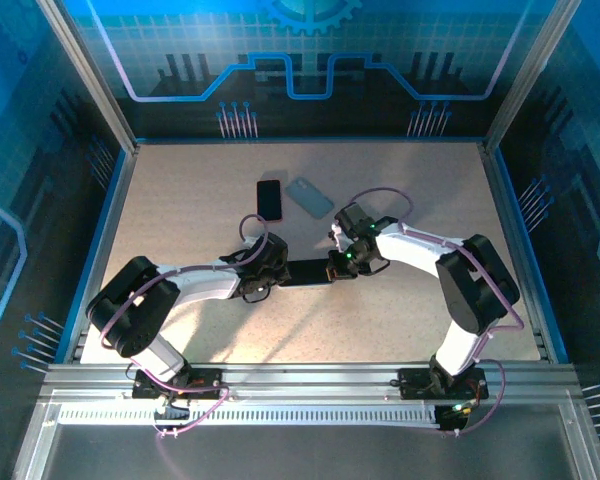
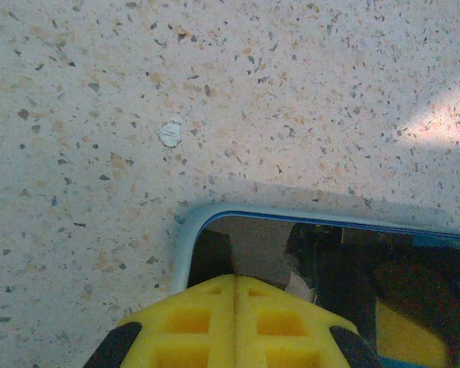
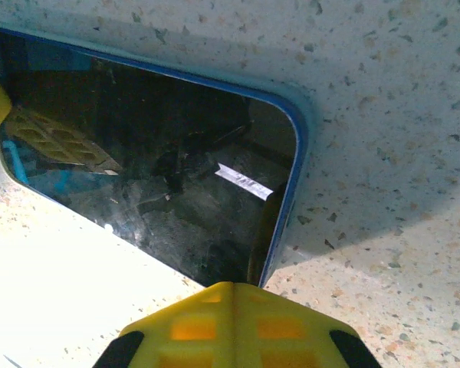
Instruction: Put the phone into the phone case
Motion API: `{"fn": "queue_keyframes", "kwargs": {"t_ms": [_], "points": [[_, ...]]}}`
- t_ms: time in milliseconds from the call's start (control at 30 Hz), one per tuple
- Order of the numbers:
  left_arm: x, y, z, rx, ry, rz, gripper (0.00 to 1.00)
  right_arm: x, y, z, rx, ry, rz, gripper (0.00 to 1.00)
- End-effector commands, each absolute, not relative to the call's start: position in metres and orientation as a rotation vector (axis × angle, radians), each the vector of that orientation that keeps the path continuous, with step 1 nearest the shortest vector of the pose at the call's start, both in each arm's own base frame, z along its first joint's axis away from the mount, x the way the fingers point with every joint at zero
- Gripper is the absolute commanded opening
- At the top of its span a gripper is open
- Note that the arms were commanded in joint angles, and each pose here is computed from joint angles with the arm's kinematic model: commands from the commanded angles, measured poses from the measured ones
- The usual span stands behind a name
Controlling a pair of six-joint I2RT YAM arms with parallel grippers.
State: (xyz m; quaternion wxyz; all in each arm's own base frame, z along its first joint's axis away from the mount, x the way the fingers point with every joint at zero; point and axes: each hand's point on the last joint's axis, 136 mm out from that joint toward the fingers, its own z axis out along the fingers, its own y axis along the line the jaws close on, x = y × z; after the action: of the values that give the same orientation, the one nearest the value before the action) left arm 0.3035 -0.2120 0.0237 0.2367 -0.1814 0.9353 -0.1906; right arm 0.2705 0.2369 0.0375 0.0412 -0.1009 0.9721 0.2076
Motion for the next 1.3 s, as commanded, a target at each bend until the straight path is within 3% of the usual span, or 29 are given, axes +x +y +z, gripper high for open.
{"fn": "queue_keyframes", "kwargs": {"t_ms": [0, 433, 967, 1100, 1267], "points": [[0.263, -0.178, -0.025, -0.5, 2.747, -0.279, 0.0, 0.269, 0.232, 0.03, -0.321, 3.007, 0.594, 0.0], [0.262, -0.177, -0.026, -0.506, 2.748, -0.279, 0.0, 0.256, 0.232, -0.005, -0.388, 3.085, 0.48, 0.0], [0.256, -0.175, -0.041, -0.516, 2.781, -0.255, 0.0, 0.201, 0.203, -0.076, -0.415, 3.261, 0.273, 0.0], [0.256, -0.175, -0.039, -0.517, 2.777, -0.258, 0.0, 0.21, 0.208, -0.065, -0.404, 3.227, 0.304, 0.0], [0.257, -0.173, -0.035, -0.508, 2.771, -0.251, 0.0, 0.242, 0.224, -0.009, -0.337, 3.091, 0.479, 0.0]]}}
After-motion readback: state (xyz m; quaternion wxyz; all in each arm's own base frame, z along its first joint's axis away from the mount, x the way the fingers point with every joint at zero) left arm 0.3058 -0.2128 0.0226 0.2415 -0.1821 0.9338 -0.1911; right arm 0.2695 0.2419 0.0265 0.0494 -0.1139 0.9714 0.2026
